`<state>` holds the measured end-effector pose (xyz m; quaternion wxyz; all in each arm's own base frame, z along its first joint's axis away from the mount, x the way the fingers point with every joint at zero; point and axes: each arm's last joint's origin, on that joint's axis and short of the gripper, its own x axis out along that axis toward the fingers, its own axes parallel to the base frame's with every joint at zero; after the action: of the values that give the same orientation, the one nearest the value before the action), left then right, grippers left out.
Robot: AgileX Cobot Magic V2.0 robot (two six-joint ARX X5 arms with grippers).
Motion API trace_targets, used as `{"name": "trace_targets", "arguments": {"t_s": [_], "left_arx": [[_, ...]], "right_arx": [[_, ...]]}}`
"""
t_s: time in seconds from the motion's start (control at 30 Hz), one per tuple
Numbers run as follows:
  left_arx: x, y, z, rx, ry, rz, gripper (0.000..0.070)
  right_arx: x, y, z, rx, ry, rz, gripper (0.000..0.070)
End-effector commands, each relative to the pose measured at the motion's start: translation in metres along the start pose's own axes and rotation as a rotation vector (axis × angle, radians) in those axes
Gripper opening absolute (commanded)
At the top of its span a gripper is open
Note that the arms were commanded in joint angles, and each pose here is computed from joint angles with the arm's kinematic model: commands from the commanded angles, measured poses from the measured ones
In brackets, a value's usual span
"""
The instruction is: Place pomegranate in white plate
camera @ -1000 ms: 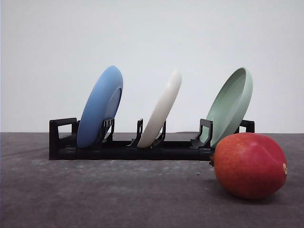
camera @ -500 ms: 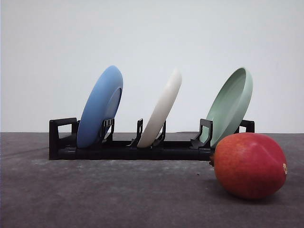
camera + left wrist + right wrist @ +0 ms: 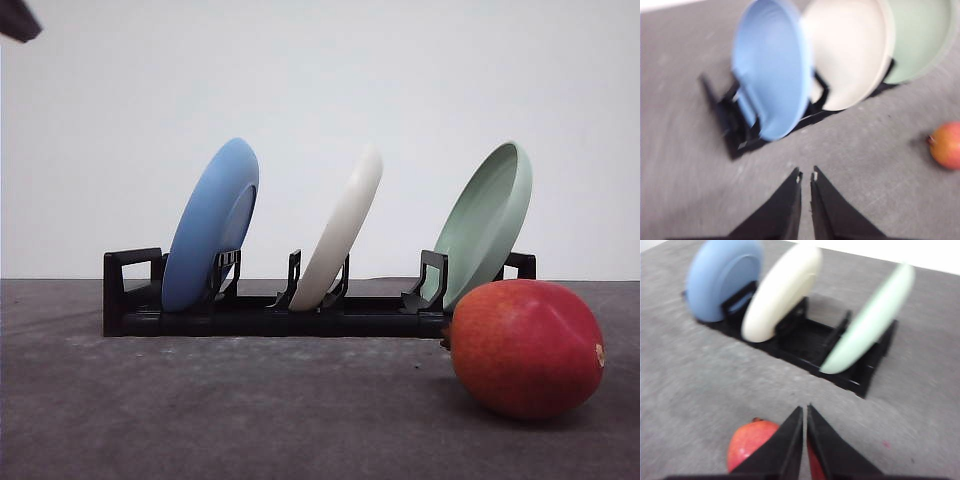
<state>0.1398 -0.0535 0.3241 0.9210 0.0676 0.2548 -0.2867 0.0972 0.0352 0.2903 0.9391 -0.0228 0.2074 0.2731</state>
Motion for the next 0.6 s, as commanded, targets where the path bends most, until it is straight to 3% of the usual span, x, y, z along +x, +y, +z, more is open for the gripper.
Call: {"name": "trace_targets", "arguments": {"t_s": [0.0, 0.03, 0.13, 0.17, 0.4, 0.57], "left_arx": [[0.0, -0.002, 0.008, 0.065, -0.015, -0.016, 0.0036], [0.001, -0.003, 0.009, 0.069, -0.014, -0.024, 0.0071], [0.003, -0.005, 0.013, 0.079, -0.02, -0.041, 0.041], [0.003, -0.006, 0.014, 0.081, -0.03, -0.046, 0.0434], [0.01, -0.018, 0.027, 0.136, -0.132, -0.109, 0.0427], [0.035, -0.031, 0.036, 0.181, -0.158, -0.18, 0.0427]], "right_arx": [[-0.002, 0.001, 0.006, -0.038, -0.023, 0.005, 0.0036], [-0.002, 0.001, 0.006, -0.04, -0.023, 0.006, 0.0083], [-0.003, 0.001, 0.006, -0.044, -0.026, 0.005, 0.0339], [-0.003, 0.001, 0.006, -0.044, -0.028, 0.005, 0.0365], [-0.003, 0.001, 0.009, -0.05, -0.053, 0.004, 0.0377], [-0.003, 0.001, 0.009, -0.046, -0.062, 0.004, 0.0377]]}}
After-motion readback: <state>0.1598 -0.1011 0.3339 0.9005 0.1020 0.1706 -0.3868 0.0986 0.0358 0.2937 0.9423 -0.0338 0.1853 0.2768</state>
